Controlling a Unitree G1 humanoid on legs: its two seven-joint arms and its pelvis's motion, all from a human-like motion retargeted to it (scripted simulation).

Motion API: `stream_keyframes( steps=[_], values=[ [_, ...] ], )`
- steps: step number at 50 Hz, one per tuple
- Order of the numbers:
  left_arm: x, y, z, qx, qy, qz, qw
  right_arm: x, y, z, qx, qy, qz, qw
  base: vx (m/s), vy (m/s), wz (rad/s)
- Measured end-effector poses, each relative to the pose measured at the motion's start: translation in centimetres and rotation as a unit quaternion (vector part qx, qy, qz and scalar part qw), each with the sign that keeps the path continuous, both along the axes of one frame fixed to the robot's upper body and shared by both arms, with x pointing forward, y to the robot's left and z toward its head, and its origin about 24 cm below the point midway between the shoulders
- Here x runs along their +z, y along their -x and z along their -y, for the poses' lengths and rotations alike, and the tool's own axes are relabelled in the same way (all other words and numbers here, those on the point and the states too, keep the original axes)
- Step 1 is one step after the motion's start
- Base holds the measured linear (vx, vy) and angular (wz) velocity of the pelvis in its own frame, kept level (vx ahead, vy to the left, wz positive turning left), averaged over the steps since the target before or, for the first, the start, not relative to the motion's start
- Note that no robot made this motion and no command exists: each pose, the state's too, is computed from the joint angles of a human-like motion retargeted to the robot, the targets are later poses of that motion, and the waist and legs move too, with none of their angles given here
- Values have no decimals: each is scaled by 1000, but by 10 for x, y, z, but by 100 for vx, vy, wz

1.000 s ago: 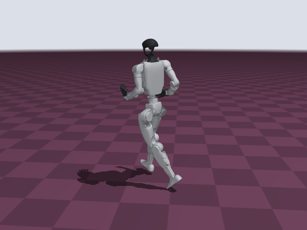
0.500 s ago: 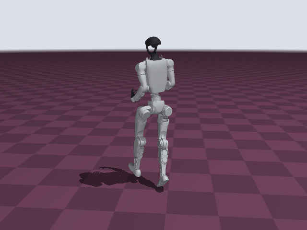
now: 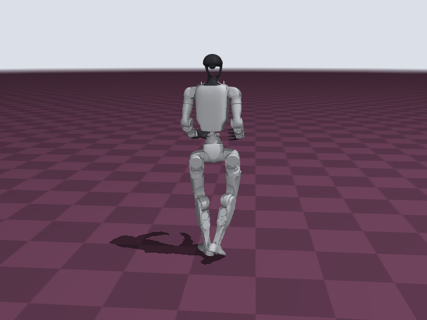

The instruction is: Walk run

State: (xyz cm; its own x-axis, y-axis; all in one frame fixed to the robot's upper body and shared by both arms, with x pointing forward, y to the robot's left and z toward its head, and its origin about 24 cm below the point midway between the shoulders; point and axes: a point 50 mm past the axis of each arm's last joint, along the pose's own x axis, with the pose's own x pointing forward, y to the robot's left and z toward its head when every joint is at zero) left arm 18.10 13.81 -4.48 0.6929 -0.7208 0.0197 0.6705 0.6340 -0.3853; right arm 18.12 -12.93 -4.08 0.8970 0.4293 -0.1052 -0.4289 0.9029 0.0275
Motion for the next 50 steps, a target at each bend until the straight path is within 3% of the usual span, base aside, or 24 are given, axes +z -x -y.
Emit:
stream_keyframes(
  steps=[6,19,27,42,50],
  values=[
    [5,-9,-6,-56,-21,12,998,-2,-2,-1,28,30,-9,999,-4,2,-138],
    [-1,1,42,-124,27,-2,992,4,10,-5,43,87,36,995,-15,-17,-137],
    [-8,15,48,-183,-1,-9,983,5,16,-6,23,122,64,990,-10,-56,-67],
    [-32,49,56,-39,122,-136,982,25,-2,-7,32,140,169,975,3,-52,-160],
    [-30,45,45,26,103,-121,987,33,-16,-15,62,184,207,959,28,-28,-183]
  ],
)
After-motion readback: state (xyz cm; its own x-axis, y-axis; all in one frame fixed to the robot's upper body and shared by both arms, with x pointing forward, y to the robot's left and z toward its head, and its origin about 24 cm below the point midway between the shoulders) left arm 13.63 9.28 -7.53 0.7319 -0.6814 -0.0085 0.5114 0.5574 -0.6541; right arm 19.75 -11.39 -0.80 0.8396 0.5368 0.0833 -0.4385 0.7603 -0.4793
